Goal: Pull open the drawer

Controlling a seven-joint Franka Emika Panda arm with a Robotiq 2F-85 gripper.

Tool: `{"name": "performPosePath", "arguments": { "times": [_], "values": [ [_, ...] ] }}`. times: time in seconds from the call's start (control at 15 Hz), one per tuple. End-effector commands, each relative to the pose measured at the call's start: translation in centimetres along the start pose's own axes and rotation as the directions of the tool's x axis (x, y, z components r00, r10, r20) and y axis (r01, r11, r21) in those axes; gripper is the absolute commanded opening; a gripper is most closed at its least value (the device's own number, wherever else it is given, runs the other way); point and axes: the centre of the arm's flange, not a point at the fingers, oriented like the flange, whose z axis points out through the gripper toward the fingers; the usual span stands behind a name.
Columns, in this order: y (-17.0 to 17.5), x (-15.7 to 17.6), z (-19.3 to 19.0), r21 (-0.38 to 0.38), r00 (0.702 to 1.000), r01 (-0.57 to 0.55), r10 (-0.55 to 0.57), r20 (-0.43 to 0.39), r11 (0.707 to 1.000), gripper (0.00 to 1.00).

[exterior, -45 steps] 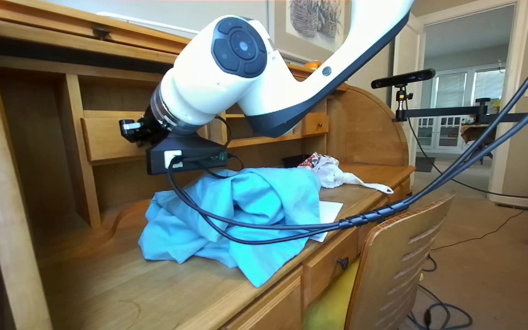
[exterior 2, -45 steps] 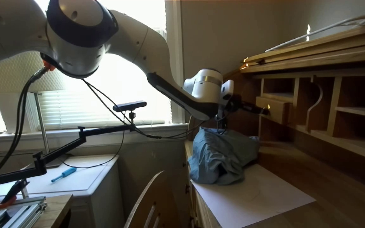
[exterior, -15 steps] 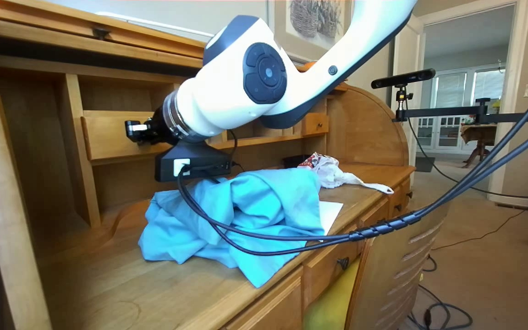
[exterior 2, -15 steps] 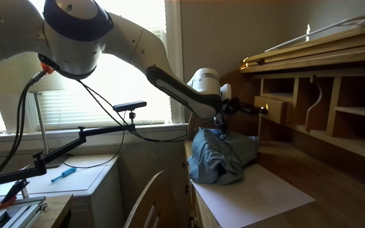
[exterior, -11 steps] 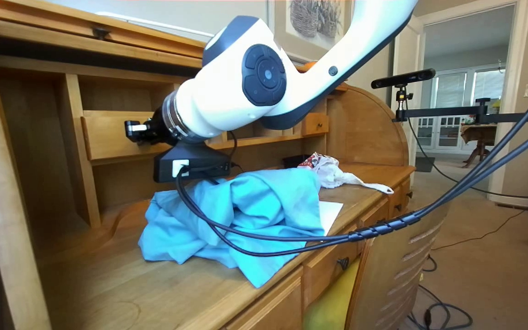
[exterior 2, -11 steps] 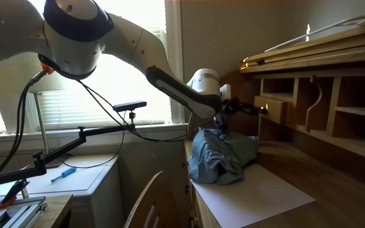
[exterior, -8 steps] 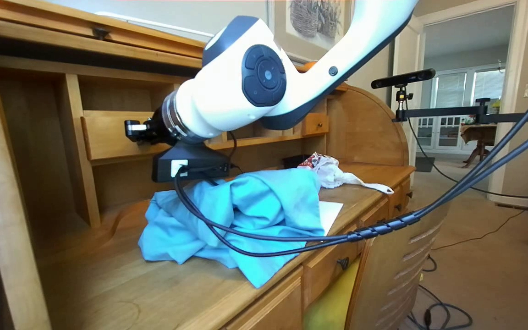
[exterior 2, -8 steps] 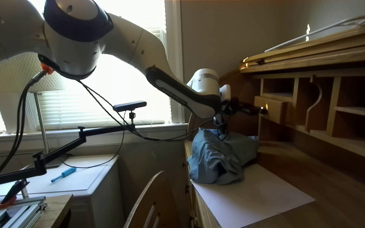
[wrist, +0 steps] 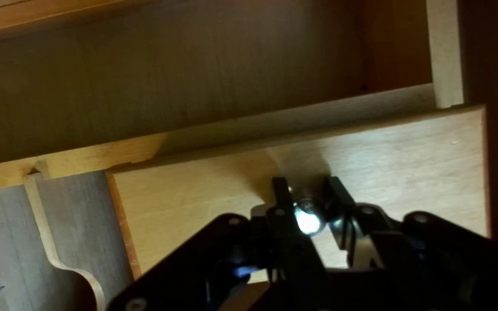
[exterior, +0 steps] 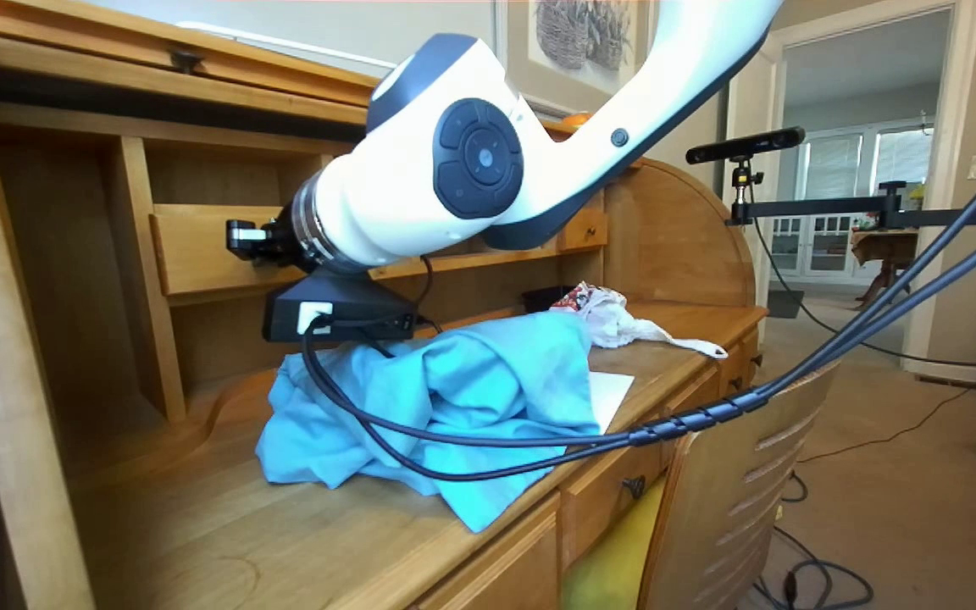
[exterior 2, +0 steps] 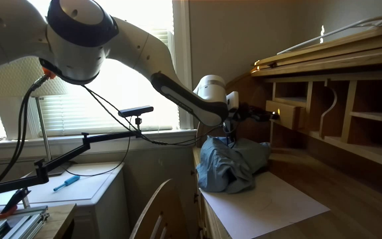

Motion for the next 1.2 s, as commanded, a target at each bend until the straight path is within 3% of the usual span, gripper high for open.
{"name": "performPosePath", "arguments": {
  "times": [0.0, 0.6, 1.13],
  "values": [
    [-3.1, -0.6, -4.0, 0.077, 0.999, -0.041, 0.039, 0.023, 0.996, 0.06],
    [-2.2, -2.5, -3.4, 0.06, 0.998, 0.049, -0.052, 0.042, 0.997, 0.06],
    [-2.4, -2.2, -3.5, 0.052, 0.998, 0.051, -0.054, 0.043, 0.997, 0.06]
  ]
}}
